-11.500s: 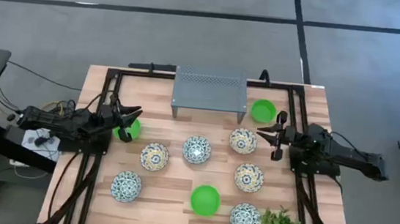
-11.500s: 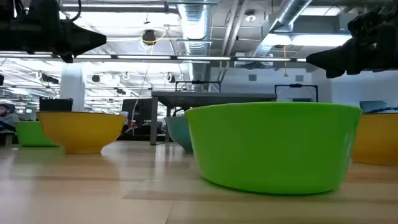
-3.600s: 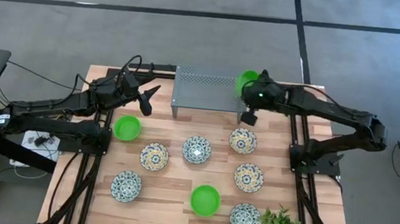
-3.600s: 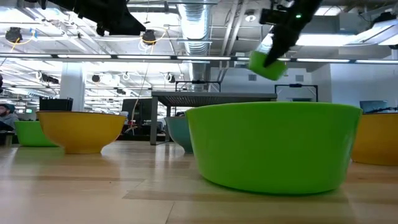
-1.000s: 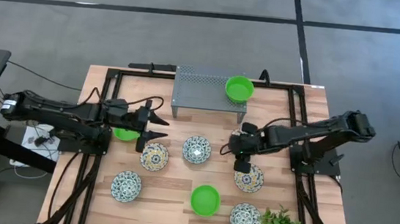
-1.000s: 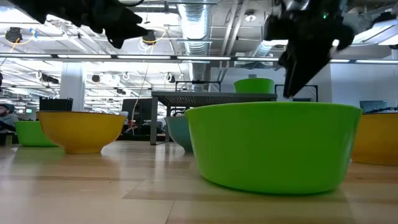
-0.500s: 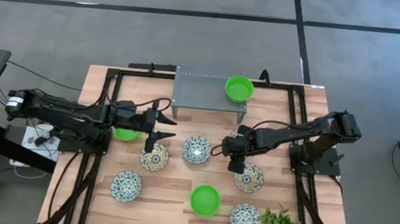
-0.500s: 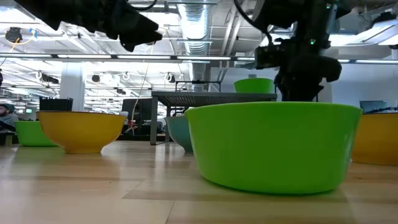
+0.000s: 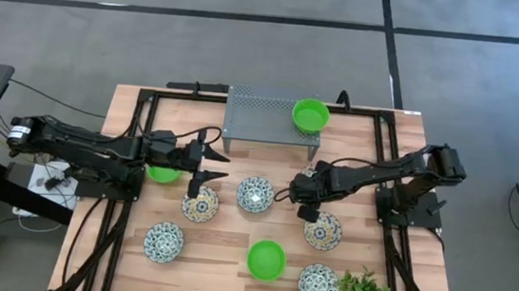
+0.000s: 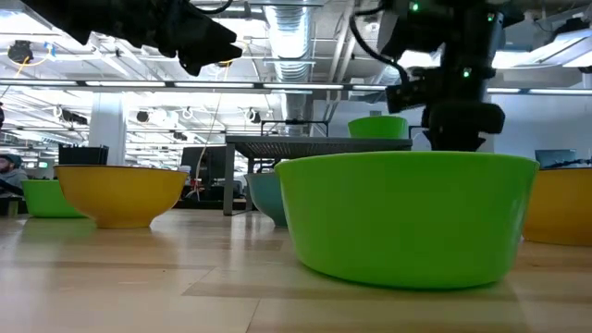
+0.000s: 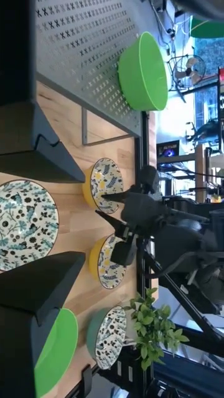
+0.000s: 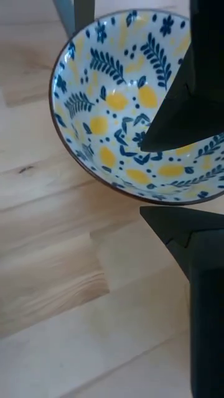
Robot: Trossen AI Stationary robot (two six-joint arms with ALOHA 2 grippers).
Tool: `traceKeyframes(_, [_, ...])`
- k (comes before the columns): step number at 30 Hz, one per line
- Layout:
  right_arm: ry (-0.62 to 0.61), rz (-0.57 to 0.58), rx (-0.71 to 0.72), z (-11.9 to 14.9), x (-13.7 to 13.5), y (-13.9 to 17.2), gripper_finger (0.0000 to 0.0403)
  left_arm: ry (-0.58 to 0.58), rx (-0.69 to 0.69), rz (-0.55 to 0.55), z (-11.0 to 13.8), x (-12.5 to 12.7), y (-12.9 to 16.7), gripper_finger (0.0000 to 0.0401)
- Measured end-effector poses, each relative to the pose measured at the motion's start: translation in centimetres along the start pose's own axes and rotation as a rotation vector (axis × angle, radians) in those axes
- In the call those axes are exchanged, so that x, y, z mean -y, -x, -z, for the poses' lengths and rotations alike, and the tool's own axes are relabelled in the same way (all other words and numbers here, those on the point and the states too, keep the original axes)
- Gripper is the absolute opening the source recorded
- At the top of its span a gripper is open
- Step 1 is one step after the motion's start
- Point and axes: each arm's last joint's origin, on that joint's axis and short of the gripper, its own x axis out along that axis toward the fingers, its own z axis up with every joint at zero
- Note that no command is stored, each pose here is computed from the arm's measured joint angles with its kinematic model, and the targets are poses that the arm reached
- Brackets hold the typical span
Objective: Pick & Place Mini bowls
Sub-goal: Put the top right yellow patterned bowl on the shelf
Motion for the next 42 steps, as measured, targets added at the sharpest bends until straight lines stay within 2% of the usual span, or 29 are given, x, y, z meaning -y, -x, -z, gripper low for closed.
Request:
traceKeyframes(8, [0.011, 0.023, -0.065, -0.1, -0.4, -1.9, 0.0117, 0.000, 0.006, 0.000, -0.1, 0.0, 0.0, 0.0193])
traceKeyframes(13, [-0.019, -0.062, -0.136, -0.2, -0.5, -1.8, 0.0061, 0.001, 0.006, 0.000, -0.1, 0.0, 0.0, 0.0193])
traceKeyframes(17, [-0.043, -0.083, -0.115, -0.8, -0.6, -0.7, 0.0012, 0.011, 0.006, 0.000, -0.1, 0.0, 0.0, 0.0193])
traceKeyframes(24, [-0.021, -0.119, -0.083, -2.1, -0.8, 1.6, 0.0012, 0.012, -0.024, 0.002, 1.0, 0.1, 0.0, 0.0193])
traceKeyframes(29, [0.092, -0.158, 0.026, -4.2, -1.3, 4.5, 0.0011, 0.064, -0.046, 0.002, 1.8, 0.1, 0.1, 0.0193])
traceKeyframes(34, [0.275, -0.185, 0.181, -6.5, -1.6, 8.2, 0.0012, 0.083, -0.054, 0.002, 2.1, 0.2, 0.1, 0.0193])
traceKeyframes(42, [0.420, -0.005, 0.384, -9.8, 1.2, 12.6, 0.0013, 0.082, -0.051, 0.002, 2.1, 0.2, 0.1, 0.0193])
